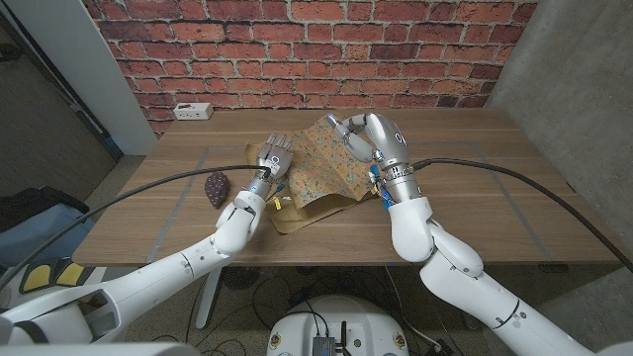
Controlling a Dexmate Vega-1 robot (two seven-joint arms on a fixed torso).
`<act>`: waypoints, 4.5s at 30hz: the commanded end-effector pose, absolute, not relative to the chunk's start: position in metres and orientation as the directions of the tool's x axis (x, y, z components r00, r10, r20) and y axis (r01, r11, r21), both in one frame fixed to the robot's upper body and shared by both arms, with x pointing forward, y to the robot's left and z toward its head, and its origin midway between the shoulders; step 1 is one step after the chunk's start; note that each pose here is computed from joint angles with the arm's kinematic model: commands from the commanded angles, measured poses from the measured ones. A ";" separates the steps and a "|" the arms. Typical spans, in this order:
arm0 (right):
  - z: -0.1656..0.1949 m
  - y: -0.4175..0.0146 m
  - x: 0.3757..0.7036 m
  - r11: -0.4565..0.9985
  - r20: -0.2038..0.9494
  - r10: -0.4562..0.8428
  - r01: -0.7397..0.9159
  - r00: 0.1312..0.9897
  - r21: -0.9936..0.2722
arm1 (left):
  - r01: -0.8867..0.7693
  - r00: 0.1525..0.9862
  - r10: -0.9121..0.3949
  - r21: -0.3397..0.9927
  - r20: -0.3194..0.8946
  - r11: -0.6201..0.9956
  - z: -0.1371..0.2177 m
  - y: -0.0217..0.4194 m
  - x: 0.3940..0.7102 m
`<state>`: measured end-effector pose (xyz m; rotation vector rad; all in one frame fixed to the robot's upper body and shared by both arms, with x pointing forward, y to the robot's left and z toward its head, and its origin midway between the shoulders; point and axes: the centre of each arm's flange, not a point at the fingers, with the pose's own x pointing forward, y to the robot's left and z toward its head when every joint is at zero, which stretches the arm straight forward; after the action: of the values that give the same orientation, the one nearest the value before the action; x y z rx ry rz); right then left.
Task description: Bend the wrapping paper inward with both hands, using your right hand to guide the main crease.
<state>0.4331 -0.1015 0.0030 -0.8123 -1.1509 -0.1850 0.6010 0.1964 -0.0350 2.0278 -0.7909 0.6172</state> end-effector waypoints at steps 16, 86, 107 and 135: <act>0.005 -0.107 0.446 0.705 0.839 0.239 0.506 0.489 -0.496 | -0.653 0.723 -0.263 0.505 0.639 -0.565 -0.015 0.205 0.584; 0.014 -0.120 0.484 0.804 0.822 0.116 0.434 0.557 -0.407 | -0.048 0.778 -0.585 0.950 0.229 0.308 0.082 0.266 0.601; 0.008 -0.140 0.496 0.780 0.782 0.027 0.476 0.623 -0.406 | -0.022 0.855 -0.508 0.987 0.102 0.160 0.036 0.205 0.632; 0.009 -0.148 0.494 0.787 0.798 0.085 0.451 0.596 -0.421 | -0.159 0.982 -0.142 0.952 0.125 -0.260 0.020 0.164 0.644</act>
<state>0.4952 -0.1472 0.0077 -0.6455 -0.8969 -0.2427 0.6329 0.1716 0.0251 1.7298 -0.3050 -0.0324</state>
